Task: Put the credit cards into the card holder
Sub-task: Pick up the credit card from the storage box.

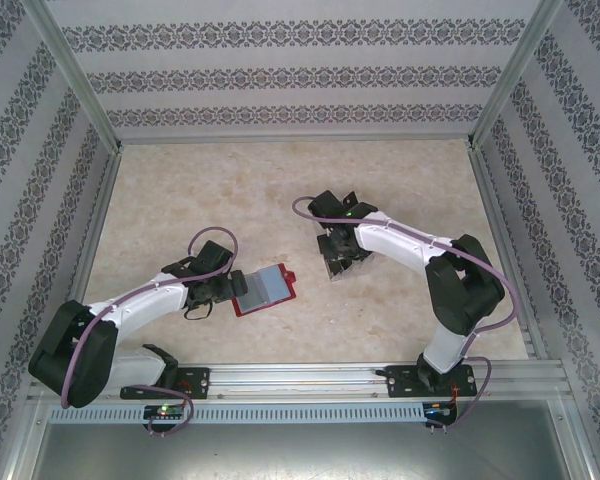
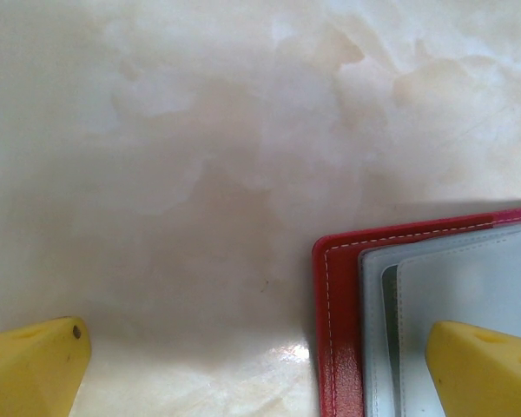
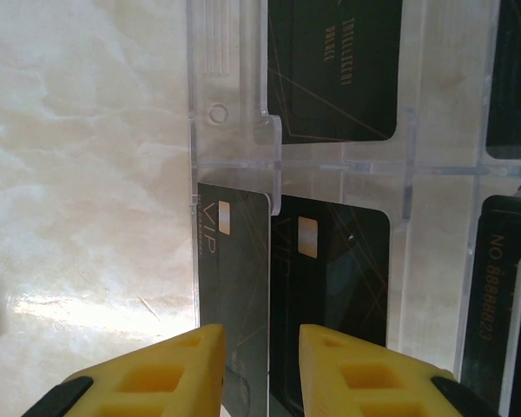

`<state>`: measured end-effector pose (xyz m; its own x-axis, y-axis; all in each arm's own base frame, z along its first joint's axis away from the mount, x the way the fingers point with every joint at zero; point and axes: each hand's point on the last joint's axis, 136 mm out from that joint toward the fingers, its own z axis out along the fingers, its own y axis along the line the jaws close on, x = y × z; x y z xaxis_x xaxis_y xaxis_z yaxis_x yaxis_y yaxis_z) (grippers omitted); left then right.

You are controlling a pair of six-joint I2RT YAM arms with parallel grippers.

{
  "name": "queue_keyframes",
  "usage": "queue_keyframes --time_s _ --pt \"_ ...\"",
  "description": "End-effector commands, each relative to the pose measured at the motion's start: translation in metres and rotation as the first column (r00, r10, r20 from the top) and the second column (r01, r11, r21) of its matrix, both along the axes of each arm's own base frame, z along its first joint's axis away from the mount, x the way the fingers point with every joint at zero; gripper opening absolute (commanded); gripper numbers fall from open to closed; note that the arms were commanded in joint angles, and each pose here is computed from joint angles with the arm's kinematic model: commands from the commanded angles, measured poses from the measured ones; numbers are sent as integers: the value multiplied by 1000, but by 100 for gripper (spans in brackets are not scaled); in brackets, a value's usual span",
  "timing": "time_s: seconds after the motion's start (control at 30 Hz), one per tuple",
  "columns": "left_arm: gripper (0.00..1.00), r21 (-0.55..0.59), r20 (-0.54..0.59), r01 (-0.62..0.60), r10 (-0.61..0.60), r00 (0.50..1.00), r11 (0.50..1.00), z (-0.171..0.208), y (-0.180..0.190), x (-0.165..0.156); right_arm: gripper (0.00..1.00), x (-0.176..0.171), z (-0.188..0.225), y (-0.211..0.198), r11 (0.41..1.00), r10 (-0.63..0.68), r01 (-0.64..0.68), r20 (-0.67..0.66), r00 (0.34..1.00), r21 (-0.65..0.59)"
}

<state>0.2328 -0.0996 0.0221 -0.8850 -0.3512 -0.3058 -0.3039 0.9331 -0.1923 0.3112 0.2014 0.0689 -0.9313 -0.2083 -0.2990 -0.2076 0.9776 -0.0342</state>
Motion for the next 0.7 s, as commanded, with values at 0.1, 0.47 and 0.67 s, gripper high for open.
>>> queue_keyframes --time_s 0.1,0.47,0.67 --pt "100 -12 9 4 -4 1000 1000 -3 -4 1 30 -1 19 -1 998 21 -17 66 998 -59" --pt "100 -14 12 4 -4 1000 1000 -3 -4 0 30 2 16 1 992 43 -35 69 997 -118" --pt "100 -16 14 5 -5 1000 1000 -2 -5 1 28 3 5 1 992 39 -33 44 998 -121"
